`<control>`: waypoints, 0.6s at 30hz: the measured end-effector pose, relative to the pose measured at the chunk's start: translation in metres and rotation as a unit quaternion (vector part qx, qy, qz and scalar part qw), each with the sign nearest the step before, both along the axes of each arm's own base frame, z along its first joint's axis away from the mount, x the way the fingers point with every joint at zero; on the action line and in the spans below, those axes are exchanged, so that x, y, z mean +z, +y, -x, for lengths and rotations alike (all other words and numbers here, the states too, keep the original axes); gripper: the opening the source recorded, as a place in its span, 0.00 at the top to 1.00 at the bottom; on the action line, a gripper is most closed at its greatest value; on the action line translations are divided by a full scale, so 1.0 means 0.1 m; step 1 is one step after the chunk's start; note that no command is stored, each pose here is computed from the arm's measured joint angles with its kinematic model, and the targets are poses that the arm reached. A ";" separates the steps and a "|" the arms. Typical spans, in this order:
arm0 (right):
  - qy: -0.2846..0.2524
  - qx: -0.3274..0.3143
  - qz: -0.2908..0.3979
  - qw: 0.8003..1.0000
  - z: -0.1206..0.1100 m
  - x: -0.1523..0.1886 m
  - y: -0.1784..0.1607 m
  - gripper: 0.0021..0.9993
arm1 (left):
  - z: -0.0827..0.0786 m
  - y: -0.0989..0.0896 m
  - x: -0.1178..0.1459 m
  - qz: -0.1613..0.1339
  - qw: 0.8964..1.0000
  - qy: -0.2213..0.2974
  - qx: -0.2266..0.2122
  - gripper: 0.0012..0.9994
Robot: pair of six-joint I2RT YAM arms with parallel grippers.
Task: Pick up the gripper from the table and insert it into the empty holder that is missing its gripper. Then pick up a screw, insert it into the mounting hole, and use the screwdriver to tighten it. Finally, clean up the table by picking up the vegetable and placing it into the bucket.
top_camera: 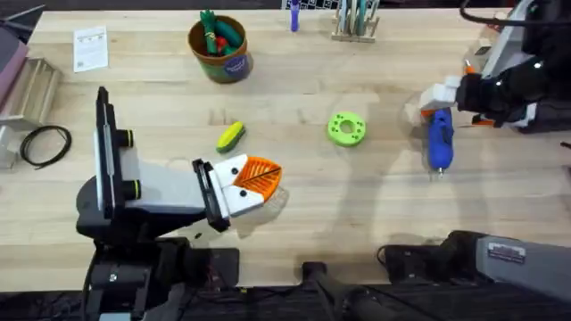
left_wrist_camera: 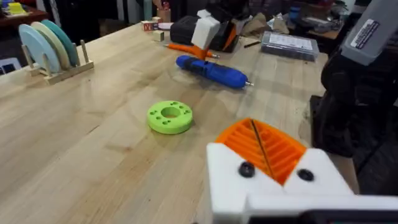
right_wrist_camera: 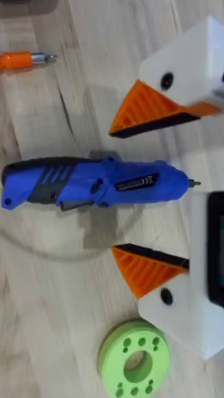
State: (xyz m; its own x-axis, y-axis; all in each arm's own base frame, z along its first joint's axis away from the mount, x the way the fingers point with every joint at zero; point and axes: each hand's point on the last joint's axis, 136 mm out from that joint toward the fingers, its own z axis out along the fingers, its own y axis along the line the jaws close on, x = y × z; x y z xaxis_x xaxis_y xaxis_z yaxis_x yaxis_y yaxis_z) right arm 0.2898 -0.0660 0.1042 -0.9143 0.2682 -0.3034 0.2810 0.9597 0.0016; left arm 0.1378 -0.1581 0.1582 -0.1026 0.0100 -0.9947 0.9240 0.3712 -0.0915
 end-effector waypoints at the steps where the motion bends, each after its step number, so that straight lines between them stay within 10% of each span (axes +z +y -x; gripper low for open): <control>1: 0.005 0.001 0.001 1.000 0.00 -0.03 -0.01 0.01 | 0.00 0.00 0.00 0.000 1.000 0.000 0.000 1.00; 18: 0.039 0.031 0.022 0.999 -0.20 -0.37 -0.12 0.01 | 0.00 0.00 0.00 0.000 1.000 0.000 0.000 1.00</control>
State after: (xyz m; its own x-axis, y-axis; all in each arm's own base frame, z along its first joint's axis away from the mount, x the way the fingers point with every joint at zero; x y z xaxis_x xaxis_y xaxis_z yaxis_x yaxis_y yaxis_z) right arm 0.3097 -0.0778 0.0669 -0.9500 0.1975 -0.2417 0.2179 0.9741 -0.0605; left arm 0.1377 -0.1581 0.1581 -0.1029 0.0100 -0.9946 0.9241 0.3708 -0.0919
